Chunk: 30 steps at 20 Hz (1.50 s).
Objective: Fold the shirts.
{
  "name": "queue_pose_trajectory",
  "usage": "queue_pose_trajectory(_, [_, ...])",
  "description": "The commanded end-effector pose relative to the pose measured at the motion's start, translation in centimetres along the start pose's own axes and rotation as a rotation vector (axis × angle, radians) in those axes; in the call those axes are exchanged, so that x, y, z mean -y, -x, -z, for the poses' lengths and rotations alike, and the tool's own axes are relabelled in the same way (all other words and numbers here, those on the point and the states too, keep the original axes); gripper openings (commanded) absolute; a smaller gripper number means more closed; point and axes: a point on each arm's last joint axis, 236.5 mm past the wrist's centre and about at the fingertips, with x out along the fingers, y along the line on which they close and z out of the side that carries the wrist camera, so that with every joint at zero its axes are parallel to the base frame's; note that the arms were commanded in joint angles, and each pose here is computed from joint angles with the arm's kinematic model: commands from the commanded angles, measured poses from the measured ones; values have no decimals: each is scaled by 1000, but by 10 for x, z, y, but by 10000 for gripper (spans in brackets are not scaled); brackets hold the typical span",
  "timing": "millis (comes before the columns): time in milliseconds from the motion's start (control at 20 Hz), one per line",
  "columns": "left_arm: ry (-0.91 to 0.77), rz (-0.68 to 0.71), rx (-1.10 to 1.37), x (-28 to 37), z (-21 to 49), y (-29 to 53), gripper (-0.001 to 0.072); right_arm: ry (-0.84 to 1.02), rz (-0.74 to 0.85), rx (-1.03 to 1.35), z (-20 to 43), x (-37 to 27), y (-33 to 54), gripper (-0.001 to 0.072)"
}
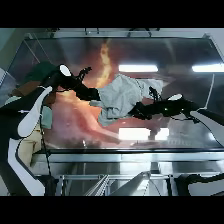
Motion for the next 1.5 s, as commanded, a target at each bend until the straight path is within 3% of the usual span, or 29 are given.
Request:
queue_pose_trajectory(0, [-20, -7, -32, 0, -13, -19, 13, 48, -26, 24, -13, -12, -10, 27])
queue_pose_trajectory(150, [-74, 13, -25, 20, -22, 21, 10, 156, -138, -37, -2, -48, 25, 21])
queue_pose_trajectory(300, [-128, 183, 107, 82, -37, 114, 10, 270, -268, 14, 2, -101, 117, 21])
queue_pose_trajectory(500, [-374, 581, 440, 230, -11, 303, 10, 613, -516, 405, 21, -233, 284, 22])
queue_pose_trajectory(600, [-588, 684, 607, 306, 43, 392, 10, 845, -667, 625, 69, -309, 359, 22])
queue_pose_trajectory(700, [-745, 619, 724, 348, 96, 438, 11, 1025, -690, 758, 120, -353, 396, 22])
queue_pose_trajectory(800, [-826, 486, 837, 369, 132, 465, 19, 1111, -591, 859, 142, -372, 404, 22])
queue_pose_trajectory(950, [-826, 252, 944, 358, 143, 479, 20, 1113, -391, 934, 126, -359, 399, 22])
queue_pose_trajectory(1050, [-755, 250, 916, 341, 131, 461, 20, 1036, -303, 846, 99, -330, 376, 23])
queue_pose_trajectory(1250, [-491, 339, 671, 257, 72, 352, 20, 855, -250, 568, 38, -264, 280, 23])
queue_pose_trajectory(1400, [-251, 229, 541, 150, 15, 248, 20, 704, -78, 403, -20, -181, 181, 26])
queue_pose_trajectory(1450, [-198, 188, 500, 119, 4, 218, 20, 638, -34, 402, -44, -154, 160, 115])
